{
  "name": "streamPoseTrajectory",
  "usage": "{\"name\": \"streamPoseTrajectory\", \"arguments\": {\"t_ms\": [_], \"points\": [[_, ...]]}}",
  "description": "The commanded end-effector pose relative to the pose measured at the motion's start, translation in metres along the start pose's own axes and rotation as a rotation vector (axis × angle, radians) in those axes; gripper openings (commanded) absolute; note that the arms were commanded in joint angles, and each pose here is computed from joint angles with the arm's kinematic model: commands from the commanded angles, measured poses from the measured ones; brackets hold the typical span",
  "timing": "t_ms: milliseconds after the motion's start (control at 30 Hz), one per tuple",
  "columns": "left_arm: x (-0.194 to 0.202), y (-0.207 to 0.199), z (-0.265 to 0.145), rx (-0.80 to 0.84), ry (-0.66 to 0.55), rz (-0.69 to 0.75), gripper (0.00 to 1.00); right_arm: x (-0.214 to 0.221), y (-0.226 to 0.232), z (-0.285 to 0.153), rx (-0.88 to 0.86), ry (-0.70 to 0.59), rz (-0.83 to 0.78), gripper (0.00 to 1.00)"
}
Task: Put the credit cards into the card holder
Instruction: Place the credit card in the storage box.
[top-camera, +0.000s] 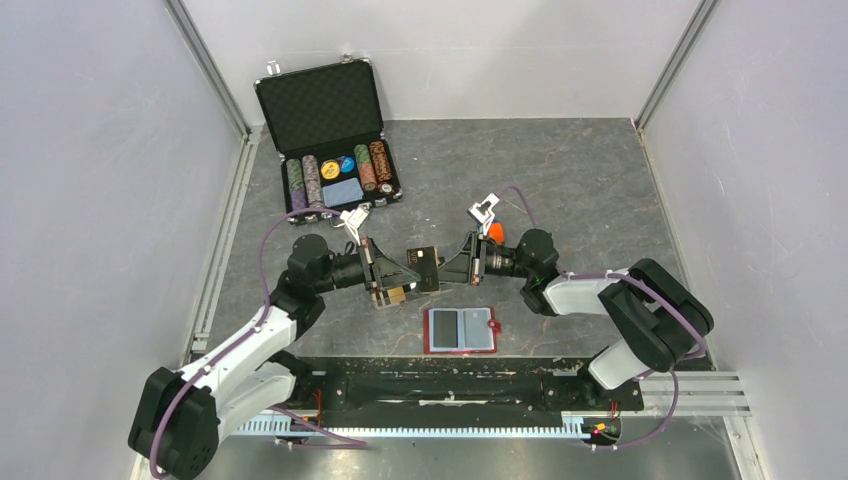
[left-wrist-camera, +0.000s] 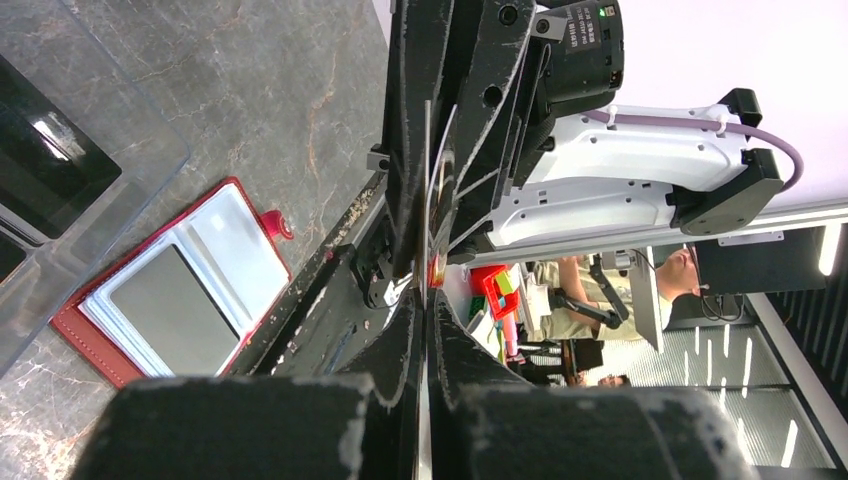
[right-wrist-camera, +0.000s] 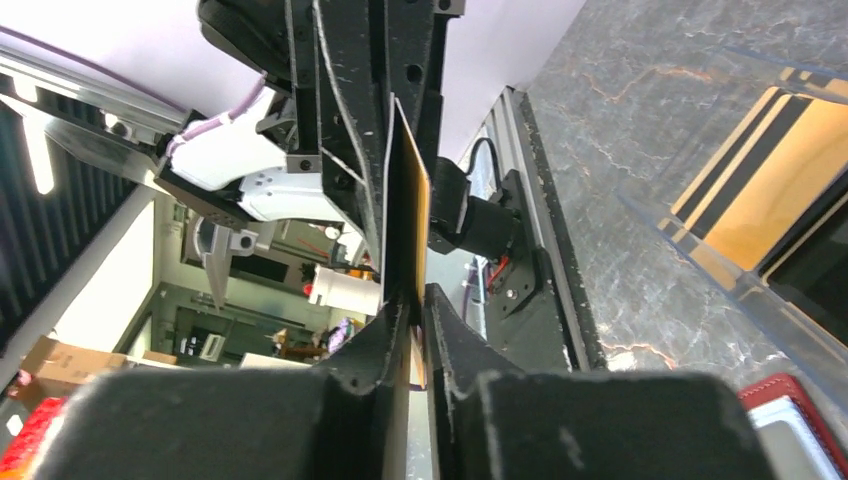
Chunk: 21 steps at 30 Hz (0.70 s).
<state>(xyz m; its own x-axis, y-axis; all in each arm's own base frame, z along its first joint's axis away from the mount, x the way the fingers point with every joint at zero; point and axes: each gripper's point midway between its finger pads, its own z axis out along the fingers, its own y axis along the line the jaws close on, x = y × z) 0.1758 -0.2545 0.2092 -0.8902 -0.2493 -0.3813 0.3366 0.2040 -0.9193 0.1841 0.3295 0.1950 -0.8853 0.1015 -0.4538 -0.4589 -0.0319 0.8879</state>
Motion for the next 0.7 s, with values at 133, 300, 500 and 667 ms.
{"name": "streamPoseTrajectory", "arguments": {"t_ms": [133,300,500,667], "points": [[0.0,0.003,-0.001,-0.025,-0.013,0.005,0.02,-0.005,-0.005,0.004,0.071,0.033,-0.098,0.0],[0.005,0.014,-0.005,-0.08,-0.016,0.009,0.02,-0.014,-0.045,-0.01,0.342,0.059,-0.161,0.0],[0.005,0.026,-0.009,-0.14,-0.035,0.01,0.05,-0.024,-0.051,-0.023,0.407,0.018,-0.185,0.0],[0.005,0.036,-0.011,-0.19,-0.053,0.003,0.03,-0.027,-0.055,-0.029,0.43,0.0,-0.185,0.0]]}}
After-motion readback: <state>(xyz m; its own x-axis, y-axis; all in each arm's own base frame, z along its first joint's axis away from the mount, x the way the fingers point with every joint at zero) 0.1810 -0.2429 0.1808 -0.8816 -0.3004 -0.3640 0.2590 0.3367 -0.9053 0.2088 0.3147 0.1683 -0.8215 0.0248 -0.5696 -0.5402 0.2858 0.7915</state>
